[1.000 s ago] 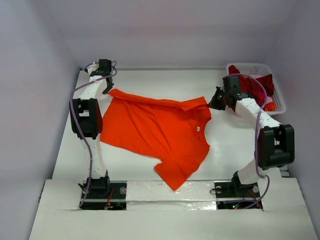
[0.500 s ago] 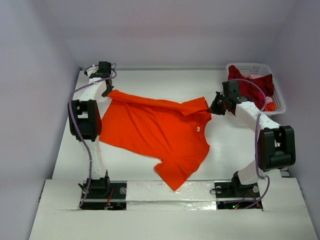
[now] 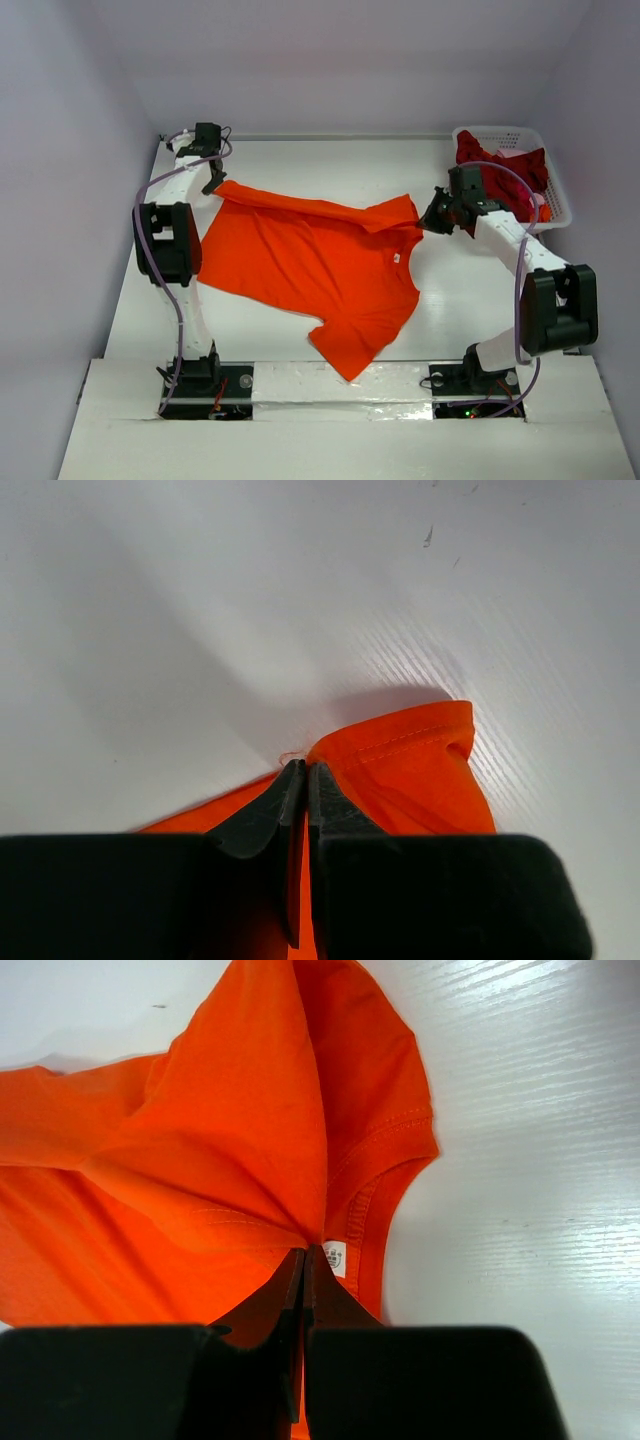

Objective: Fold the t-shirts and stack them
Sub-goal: Fold the tshirt

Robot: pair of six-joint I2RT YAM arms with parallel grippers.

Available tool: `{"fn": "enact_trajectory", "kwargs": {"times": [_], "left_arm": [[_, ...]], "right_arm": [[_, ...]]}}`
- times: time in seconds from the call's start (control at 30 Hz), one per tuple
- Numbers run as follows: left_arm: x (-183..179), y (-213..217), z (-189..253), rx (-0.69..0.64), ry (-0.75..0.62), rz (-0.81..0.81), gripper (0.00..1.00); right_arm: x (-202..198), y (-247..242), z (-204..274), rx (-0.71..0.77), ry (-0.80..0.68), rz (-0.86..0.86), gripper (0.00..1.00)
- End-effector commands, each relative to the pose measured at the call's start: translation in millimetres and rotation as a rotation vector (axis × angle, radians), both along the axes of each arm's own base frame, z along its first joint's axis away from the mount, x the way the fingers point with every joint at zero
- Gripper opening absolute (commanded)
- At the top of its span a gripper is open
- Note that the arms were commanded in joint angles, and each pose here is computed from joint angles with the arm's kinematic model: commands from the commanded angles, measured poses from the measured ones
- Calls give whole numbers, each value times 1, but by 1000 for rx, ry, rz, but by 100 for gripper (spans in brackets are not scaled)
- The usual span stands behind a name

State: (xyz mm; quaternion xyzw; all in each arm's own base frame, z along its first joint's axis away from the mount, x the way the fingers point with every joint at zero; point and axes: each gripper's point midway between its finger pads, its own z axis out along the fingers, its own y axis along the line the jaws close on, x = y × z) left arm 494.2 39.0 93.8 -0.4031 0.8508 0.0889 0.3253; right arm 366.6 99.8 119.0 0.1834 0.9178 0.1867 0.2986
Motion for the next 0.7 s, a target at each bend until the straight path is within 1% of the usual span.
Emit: {"fn": "enact_trajectory", "kwargs": {"times": [0.0, 0.2, 0.33, 0.47, 0.67], "left_arm": [[0, 8, 53, 21, -95, 14, 0], [-3, 8, 67, 20, -114, 16, 0], [-6, 6, 69, 11, -111, 9, 0], [-14, 7, 57, 13, -83, 12, 0], [-20, 8, 55, 16, -80, 19, 0]], "right_arm": [[6, -2, 22, 12, -74, -14, 0], [2, 1, 27, 25, -82, 1, 0], [-4, 0, 22, 17, -70, 9, 0], [-10, -1, 18, 12, -62, 14, 0], [-15, -2, 17, 14, -58, 14, 0]]}}
